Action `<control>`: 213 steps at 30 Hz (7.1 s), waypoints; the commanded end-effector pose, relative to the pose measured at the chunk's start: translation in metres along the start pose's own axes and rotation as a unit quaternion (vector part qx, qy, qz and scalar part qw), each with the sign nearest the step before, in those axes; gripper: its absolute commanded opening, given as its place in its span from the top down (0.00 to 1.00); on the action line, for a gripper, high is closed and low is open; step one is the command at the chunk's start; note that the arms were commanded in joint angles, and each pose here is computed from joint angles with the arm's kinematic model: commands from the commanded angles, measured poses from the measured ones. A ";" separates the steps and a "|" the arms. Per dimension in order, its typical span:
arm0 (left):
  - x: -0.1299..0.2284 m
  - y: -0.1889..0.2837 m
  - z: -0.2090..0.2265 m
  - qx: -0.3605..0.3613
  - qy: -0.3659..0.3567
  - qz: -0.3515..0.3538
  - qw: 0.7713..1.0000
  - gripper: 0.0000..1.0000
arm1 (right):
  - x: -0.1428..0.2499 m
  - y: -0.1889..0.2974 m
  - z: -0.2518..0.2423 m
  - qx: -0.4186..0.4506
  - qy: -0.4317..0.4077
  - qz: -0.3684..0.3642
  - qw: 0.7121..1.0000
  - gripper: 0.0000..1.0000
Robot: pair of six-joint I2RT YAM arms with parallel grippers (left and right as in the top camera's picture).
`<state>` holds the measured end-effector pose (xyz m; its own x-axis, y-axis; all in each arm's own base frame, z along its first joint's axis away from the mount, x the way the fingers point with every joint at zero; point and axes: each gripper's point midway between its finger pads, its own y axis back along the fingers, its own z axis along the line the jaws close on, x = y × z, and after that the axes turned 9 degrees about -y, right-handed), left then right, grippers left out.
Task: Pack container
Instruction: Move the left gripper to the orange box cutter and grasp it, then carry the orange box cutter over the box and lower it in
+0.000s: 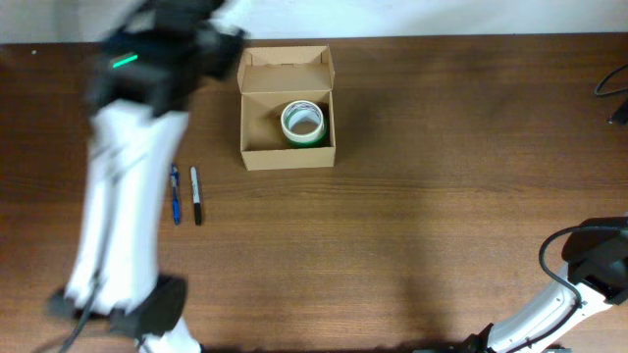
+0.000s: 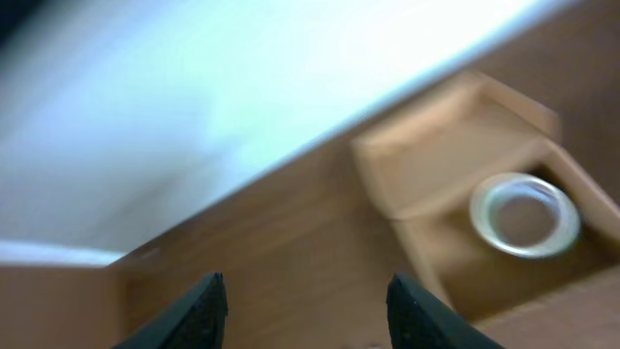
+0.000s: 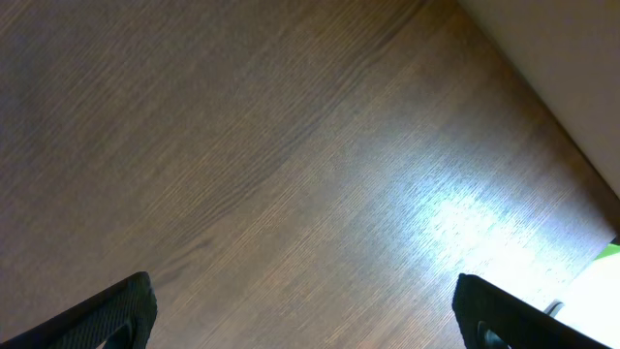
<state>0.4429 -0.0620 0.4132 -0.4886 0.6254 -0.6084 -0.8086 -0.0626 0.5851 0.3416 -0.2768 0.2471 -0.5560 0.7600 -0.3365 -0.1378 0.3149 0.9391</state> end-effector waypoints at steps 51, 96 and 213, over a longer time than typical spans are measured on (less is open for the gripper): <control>0.431 -0.178 -0.110 0.200 0.281 0.434 0.833 0.49 | -0.001 0.004 -0.002 0.004 -0.001 -0.007 1.000 0.01; 0.444 -0.204 -0.130 0.262 0.196 0.403 0.855 0.79 | -0.001 0.004 -0.002 0.004 -0.001 -0.007 1.000 0.01; 0.125 -0.179 -0.287 0.515 -0.310 0.103 0.792 0.99 | -0.001 0.005 -0.002 0.004 -0.001 -0.007 1.000 0.01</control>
<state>0.4364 -0.1909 0.0865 -0.0769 0.9695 -0.2326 0.0920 0.2392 0.9666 0.3417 -0.2768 0.2472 -0.5553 0.7604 -0.3369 -0.1381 0.3151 0.9389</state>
